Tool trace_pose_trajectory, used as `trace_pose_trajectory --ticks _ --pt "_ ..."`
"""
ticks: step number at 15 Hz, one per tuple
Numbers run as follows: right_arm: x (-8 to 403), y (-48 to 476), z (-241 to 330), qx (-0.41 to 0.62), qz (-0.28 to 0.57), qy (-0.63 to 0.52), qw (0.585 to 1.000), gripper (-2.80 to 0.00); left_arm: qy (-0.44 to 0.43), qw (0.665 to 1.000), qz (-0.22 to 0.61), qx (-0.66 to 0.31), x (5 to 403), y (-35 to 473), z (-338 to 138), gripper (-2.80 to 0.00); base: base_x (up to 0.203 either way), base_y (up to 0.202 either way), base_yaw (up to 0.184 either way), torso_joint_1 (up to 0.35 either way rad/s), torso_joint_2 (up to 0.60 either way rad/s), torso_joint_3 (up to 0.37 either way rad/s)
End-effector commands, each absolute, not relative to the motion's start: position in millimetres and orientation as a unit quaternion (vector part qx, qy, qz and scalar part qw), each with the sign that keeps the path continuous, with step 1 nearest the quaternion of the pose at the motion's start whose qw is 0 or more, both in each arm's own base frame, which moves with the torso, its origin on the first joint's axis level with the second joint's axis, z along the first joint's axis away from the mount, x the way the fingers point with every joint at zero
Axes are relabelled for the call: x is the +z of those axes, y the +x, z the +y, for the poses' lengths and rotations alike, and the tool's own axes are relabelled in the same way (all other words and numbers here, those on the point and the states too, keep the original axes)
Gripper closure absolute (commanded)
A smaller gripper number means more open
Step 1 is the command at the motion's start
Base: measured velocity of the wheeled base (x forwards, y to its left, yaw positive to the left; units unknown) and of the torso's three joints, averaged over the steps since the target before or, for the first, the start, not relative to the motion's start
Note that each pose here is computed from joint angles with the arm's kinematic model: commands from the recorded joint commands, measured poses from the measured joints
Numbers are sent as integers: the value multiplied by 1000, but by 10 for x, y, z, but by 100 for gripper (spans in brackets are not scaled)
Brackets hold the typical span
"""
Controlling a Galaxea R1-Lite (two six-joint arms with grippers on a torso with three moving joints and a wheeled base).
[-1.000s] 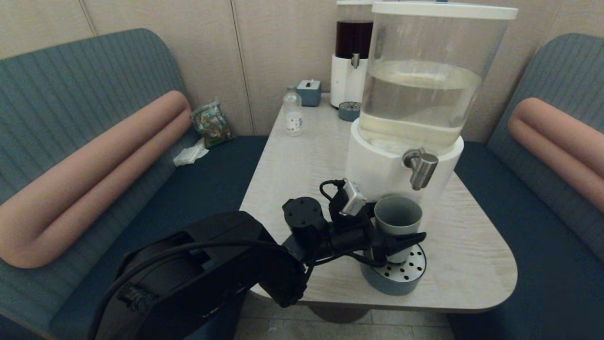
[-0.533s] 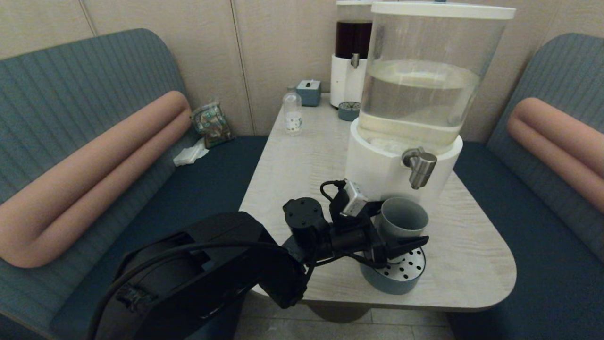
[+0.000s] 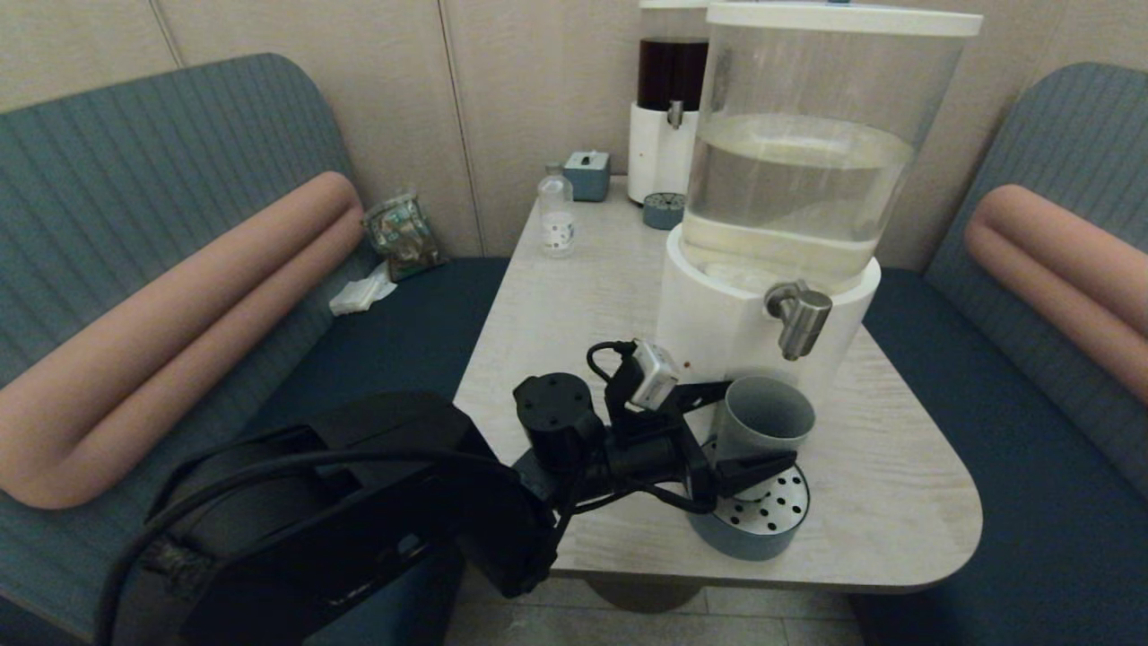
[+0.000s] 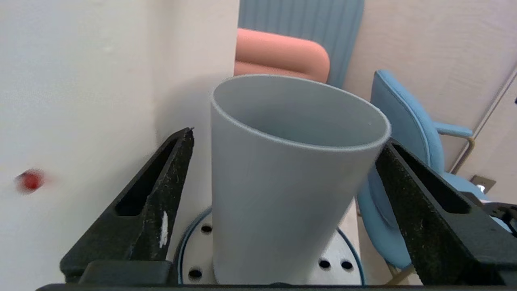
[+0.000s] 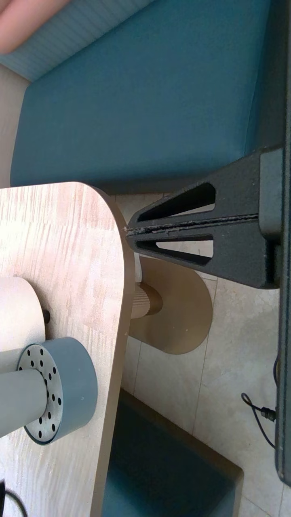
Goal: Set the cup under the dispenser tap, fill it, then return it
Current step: Place it under the water dispenser
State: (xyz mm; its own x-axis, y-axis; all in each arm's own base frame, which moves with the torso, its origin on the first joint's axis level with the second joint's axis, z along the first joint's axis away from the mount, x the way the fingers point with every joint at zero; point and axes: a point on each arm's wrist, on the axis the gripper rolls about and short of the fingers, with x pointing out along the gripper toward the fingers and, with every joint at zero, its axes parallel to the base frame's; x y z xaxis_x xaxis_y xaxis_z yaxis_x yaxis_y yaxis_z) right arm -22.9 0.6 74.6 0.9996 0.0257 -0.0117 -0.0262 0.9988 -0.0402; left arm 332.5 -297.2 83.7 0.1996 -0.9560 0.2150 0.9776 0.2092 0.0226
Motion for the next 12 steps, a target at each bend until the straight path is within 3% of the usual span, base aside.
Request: trace_pose_trajectory --ticks 1,8,12 --pt "745 -229 6 13 6 -21 1000 0 -59 770 -94 -629 948 3239 -2905 -280 0 0 0 0 0 0" --pt "746 -229 6 13 5 -21 1000 0 -58 783 -44 -618 1101 2803 -2525 -280 0 0 0 0 0 0" --pt "746 -229 6 13 5 -21 1000 0 -67 785 -91 -609 1739 2212 -2020 -280 0 0 0 0 0 0"
